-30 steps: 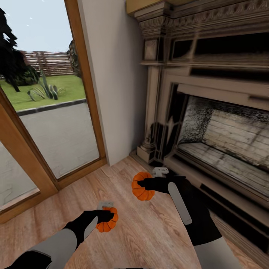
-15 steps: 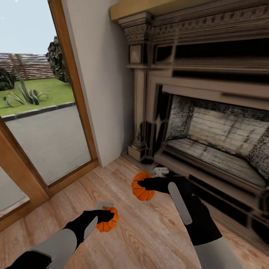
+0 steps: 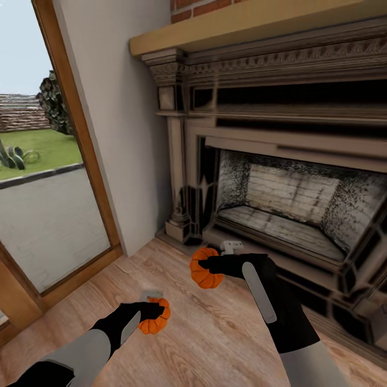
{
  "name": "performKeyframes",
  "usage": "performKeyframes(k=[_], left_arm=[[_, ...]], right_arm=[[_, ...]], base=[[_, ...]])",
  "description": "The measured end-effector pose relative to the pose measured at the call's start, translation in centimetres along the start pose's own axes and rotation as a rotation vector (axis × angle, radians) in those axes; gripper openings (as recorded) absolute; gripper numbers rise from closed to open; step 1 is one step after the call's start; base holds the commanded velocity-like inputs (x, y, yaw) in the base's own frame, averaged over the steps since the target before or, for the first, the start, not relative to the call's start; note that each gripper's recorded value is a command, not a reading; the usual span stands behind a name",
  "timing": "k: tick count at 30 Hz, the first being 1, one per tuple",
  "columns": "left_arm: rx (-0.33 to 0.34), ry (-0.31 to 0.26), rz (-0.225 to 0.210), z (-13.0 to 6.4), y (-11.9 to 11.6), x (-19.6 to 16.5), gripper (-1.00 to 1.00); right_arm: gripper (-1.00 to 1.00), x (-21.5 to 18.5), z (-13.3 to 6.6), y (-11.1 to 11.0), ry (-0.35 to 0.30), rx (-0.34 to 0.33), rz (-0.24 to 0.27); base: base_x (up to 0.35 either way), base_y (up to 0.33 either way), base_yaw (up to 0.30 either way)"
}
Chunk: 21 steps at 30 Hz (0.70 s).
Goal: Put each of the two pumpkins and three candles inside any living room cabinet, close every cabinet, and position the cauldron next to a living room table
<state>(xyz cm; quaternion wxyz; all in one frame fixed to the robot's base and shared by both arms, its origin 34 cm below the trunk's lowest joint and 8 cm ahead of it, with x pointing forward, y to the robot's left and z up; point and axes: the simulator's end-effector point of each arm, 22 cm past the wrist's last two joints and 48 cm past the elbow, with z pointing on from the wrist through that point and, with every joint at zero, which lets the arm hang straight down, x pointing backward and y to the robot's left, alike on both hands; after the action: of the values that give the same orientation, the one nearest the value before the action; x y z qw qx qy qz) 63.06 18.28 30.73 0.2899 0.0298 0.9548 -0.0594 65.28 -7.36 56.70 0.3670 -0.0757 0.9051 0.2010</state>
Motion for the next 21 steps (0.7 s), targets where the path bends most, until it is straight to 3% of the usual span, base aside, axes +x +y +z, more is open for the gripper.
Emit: performKeyframes(k=[15, 21], left_arm=[[0.000, -0.017, 0.003, -2.7, -0.3, -3.3, -1.00], [0.000, -0.020, 0.002, -3.8, -0.4, -4.5, -1.00]], right_arm=[[-1.00, -3.4, -2.2, 1.0, -0.016, 0.000, -0.007], [-1.00, -4.7, -3.0, 1.5, -0.018, -0.006, -0.006]], base=[[0.000, 0.000, -0.249], [0.000, 0.000, -0.092]])
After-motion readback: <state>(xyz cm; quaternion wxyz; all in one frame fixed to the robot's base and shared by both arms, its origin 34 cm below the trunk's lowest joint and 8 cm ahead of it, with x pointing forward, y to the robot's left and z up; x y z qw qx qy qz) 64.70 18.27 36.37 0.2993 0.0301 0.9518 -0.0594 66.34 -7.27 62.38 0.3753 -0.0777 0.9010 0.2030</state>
